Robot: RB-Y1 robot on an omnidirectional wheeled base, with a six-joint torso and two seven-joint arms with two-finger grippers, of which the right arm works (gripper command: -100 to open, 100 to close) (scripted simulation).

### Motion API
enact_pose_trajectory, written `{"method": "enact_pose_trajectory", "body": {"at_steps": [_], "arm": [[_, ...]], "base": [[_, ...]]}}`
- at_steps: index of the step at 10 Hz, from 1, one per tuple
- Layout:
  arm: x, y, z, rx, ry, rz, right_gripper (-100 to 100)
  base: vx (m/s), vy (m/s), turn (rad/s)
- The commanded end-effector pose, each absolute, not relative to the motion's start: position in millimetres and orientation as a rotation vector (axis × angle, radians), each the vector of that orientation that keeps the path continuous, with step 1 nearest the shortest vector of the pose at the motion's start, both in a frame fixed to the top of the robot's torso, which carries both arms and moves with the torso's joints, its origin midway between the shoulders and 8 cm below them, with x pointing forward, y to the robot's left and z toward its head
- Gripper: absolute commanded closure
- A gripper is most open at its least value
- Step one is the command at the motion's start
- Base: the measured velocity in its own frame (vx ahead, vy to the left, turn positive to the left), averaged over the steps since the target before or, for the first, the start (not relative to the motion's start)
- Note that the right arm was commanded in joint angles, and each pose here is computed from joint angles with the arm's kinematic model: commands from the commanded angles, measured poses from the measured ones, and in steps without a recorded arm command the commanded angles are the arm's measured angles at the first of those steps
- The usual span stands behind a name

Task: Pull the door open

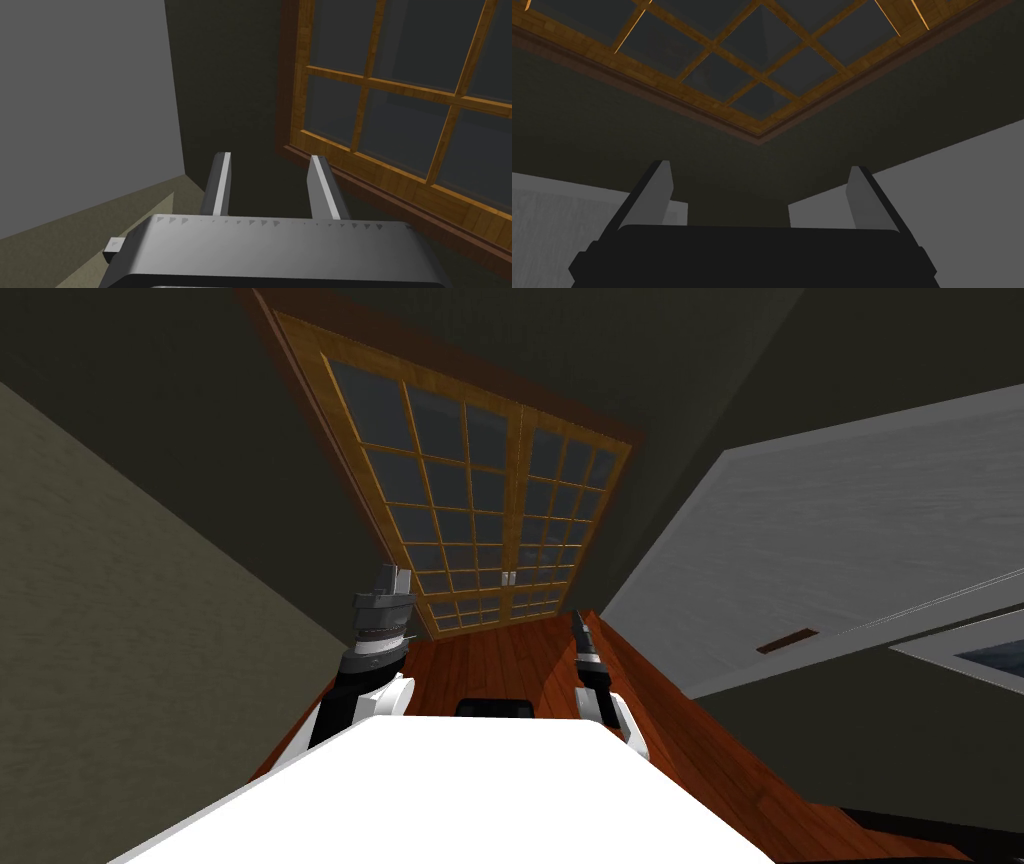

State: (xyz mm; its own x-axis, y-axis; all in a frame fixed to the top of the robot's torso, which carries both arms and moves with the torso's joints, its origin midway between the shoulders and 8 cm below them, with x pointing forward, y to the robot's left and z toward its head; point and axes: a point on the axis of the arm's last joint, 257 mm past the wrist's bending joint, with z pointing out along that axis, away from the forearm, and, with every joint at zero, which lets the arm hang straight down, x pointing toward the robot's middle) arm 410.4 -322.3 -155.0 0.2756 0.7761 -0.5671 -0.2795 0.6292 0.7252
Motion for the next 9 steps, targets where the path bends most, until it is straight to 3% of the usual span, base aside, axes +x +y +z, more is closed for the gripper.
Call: {"method": "enact_pose_trajectory", "body": {"at_steps": [1,9], "arm": [[413.8,-324.2,-165.9,0.527,1.094,0.720,-100],[424.1,-330.2,-221.0,0.410,1.219,0.541,-100]], "base": [[0.081,0.026,0.025],[0.104,0.026,0.028]]}}
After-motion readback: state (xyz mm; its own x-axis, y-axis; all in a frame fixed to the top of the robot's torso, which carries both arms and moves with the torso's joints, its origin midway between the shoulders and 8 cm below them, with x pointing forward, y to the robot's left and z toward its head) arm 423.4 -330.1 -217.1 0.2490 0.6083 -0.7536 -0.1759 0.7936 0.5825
